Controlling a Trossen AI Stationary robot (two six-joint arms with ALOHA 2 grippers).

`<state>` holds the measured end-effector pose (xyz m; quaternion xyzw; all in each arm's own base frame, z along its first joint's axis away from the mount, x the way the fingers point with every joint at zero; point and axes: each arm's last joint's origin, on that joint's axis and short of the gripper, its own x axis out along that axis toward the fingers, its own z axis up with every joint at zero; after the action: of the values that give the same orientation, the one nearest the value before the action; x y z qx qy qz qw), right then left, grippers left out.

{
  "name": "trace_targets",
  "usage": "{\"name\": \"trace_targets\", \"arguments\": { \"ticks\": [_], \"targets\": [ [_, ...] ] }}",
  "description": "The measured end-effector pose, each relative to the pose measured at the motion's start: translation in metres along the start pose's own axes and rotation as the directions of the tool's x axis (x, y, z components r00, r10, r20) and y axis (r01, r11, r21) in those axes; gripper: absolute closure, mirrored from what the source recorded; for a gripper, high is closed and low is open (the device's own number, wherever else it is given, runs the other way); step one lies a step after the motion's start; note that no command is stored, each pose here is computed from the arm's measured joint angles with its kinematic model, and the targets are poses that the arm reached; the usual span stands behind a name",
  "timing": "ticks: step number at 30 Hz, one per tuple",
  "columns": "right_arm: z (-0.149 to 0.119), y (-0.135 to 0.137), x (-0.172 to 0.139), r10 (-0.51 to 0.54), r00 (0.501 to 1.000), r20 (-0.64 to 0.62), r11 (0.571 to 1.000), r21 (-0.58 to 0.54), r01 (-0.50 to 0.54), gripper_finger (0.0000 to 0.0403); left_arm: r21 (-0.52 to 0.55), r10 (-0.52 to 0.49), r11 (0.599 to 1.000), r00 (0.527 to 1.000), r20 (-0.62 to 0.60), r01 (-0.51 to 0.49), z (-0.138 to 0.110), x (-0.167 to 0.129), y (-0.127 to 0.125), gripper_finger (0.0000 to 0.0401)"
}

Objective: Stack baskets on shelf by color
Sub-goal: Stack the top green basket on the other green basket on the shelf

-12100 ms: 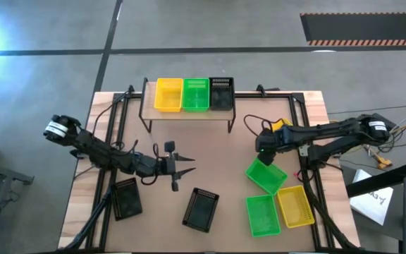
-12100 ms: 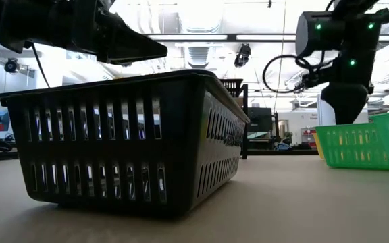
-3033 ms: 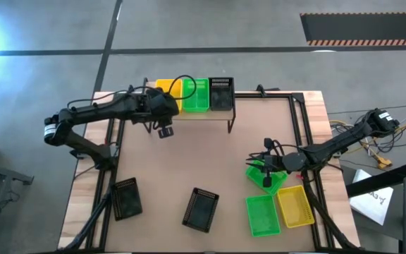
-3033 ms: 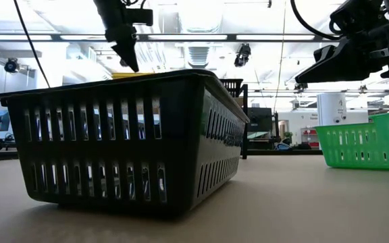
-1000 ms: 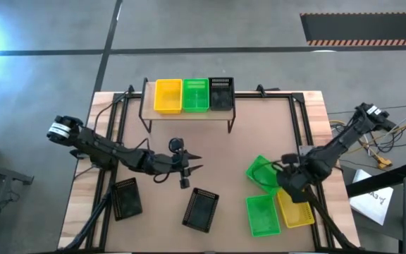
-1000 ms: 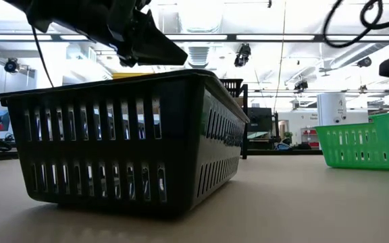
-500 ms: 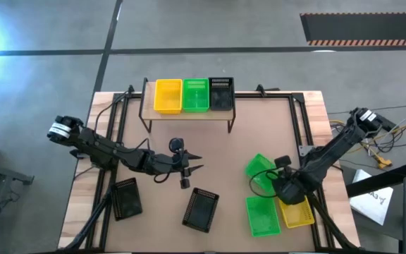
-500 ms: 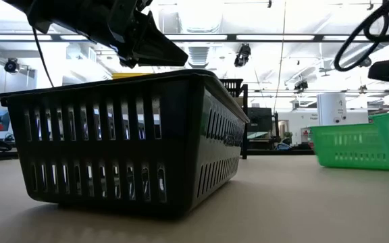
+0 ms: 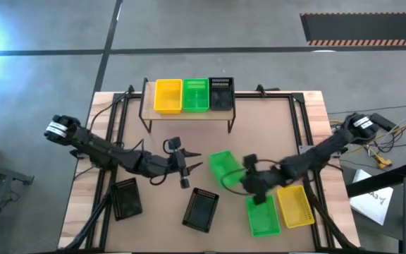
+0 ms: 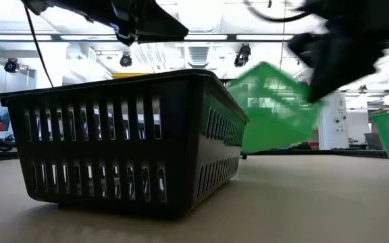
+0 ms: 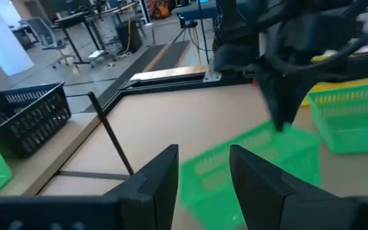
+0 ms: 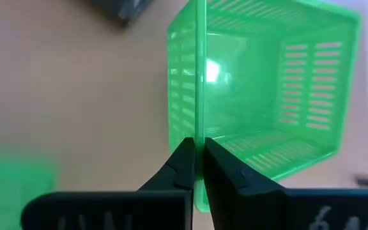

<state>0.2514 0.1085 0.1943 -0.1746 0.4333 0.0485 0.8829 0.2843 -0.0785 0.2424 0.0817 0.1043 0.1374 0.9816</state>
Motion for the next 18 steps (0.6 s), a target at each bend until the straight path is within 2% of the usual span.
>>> {"name": "trace_targets", "arguments": {
  "ticks": [5, 9, 15, 18],
  "targets": [
    [0.020, -0.034, 0.041, -0.025, 0.992, 0.124, 0.997, 0.070, 0.016, 0.0389, 0.016, -0.025, 1.000, 1.000, -0.015, 0.025, -0.005, -0.005, -0.006, 0.0276],
    [0.032, -0.055, 0.071, -0.077, 0.989, 0.127, 0.993, 0.104, 0.064, 0.0371, 0.026, -0.029, 0.999, 0.999, -0.026, 0.030, -0.006, -0.007, -0.008, 0.0276],
    [0.055, -0.077, 0.090, -0.106, 0.984, 0.144, 0.986, 0.145, 0.085, 0.0305, 0.026, -0.004, 1.000, 1.000, -0.027, 0.005, -0.007, -0.007, -0.008, 0.0276],
    [0.051, -0.077, 0.086, -0.108, 0.984, 0.145, 0.985, 0.148, 0.086, 0.0274, 0.030, -0.011, 0.999, 1.000, -0.025, 0.012, -0.007, -0.010, -0.011, 0.0276]
  ]
}}
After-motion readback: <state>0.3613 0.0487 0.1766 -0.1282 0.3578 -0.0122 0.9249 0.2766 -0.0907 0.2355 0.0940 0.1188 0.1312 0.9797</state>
